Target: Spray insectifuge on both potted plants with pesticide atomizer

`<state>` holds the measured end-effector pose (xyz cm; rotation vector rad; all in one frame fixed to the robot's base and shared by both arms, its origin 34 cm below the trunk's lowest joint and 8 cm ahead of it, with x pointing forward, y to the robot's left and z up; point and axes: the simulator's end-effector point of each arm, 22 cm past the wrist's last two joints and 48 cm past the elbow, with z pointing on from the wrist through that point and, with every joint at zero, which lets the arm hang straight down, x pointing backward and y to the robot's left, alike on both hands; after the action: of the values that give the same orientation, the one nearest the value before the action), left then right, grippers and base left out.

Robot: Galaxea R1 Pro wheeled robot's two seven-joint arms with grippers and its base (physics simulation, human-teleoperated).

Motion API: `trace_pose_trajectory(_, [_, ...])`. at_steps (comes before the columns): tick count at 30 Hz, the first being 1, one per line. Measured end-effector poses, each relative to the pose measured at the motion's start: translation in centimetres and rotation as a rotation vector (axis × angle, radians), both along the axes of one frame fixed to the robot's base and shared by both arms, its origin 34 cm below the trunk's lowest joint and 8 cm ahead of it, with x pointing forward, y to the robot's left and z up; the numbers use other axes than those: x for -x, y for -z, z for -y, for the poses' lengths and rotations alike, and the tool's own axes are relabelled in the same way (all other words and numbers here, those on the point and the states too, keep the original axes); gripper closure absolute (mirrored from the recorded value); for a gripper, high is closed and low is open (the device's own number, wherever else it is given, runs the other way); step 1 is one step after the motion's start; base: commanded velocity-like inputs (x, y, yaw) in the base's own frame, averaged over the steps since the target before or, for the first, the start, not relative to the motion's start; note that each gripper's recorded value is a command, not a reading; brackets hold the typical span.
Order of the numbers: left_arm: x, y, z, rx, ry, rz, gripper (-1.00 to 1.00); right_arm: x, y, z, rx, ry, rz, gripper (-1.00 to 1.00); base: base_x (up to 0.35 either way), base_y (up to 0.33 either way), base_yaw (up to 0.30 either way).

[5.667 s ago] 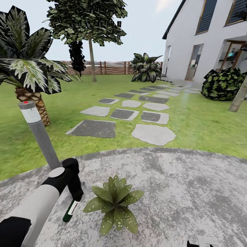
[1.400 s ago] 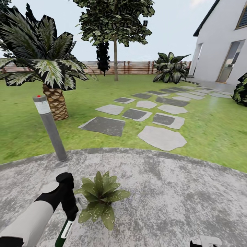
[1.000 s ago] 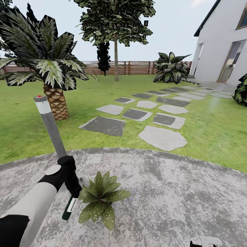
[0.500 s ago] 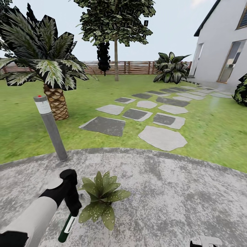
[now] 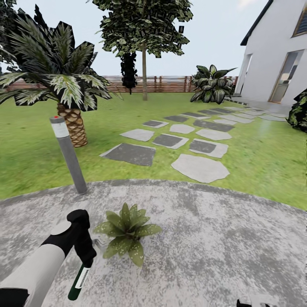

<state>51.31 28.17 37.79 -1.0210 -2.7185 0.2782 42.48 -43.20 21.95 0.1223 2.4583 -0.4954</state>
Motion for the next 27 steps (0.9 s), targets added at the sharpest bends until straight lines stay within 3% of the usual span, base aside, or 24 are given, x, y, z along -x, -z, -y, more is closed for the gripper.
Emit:
trace_pose_trajectory(17, [-0.36, -0.24, 0.28, 0.007, -0.003, 0.007, 1.00, -0.11, 0.00, -0.26, -0.005, 0.003, 0.004, -1.00, -0.333, -0.009, 0.000])
trace_pose_trajectory(24, [-0.41, -0.28, 0.35, 0.012, -0.005, 0.008, 1.00, -0.02, 0.12, -0.44, -0.008, -0.003, -0.001, -1.00, -0.336, 0.124, 0.000])
trace_pose_trajectory(27, [-0.45, -0.36, 0.48, 0.036, -0.015, 0.011, 1.00, -0.17, 0.18, -0.84, -0.010, -0.021, -0.003, -1.00, -0.280, 0.137, 0.000])
